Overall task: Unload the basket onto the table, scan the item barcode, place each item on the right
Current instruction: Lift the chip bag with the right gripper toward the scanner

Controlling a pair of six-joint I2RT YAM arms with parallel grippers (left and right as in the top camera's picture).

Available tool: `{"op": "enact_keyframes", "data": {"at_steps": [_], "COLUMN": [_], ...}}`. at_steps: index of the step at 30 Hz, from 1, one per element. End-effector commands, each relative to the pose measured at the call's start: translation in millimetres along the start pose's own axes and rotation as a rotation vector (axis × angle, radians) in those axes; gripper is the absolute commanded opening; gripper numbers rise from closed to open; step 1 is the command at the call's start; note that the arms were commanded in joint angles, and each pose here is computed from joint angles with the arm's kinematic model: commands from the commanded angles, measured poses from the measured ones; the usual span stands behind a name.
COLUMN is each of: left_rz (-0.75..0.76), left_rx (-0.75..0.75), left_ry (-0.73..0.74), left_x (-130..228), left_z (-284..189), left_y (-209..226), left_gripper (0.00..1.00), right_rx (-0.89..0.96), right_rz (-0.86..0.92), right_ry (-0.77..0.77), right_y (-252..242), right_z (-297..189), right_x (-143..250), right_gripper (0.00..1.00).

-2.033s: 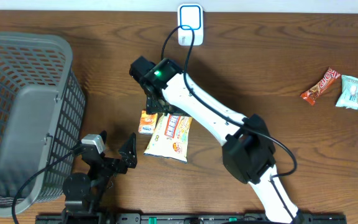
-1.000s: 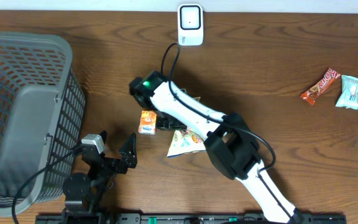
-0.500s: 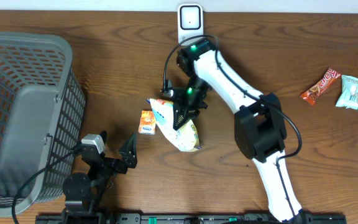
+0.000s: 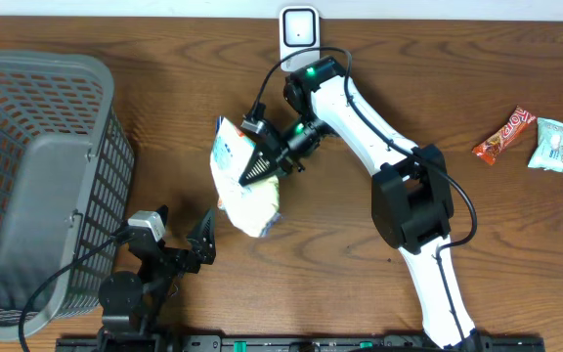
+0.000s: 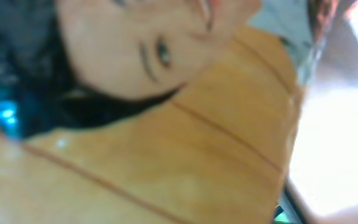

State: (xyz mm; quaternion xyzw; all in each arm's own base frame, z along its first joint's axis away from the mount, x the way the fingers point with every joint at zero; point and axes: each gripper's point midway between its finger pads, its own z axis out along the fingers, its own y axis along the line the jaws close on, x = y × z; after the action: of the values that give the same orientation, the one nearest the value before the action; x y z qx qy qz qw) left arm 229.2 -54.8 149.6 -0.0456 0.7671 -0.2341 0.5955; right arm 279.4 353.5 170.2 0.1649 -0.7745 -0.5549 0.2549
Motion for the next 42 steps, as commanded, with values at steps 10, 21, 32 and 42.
{"op": "enact_keyframes", "data": {"at_steps": [10, 21, 32, 42], "left_rz": [-0.01, -0.01, -0.01, -0.01], "left_rx": [-0.011, -0.011, -0.012, -0.012], "left_ry": [0.017, 0.018, 0.017, 0.018], "left_x": [7.0, 7.1, 7.0, 7.1], "left_z": [1.6, 1.6, 1.6, 1.6], "left_y": [3.9, 3.9, 3.9, 4.0], "left_gripper": [0.98, 0.98, 0.98, 0.98], "right_rx": [-0.285, 0.689, 1.426, 1.161], "right_rz": [0.211, 0.204, 0.452, 0.338], "right_ry": [-0.069, -0.089, -0.641, -0.411], "right_y": [52.7, -112.1, -123.9, -203.5], "right_z": [-28.5, -113.1, -228.9, -98.4], "right_x": [-9.7, 15.3, 3.9, -19.9], "right_gripper": [0.01, 0.01, 0.01, 0.01]}}
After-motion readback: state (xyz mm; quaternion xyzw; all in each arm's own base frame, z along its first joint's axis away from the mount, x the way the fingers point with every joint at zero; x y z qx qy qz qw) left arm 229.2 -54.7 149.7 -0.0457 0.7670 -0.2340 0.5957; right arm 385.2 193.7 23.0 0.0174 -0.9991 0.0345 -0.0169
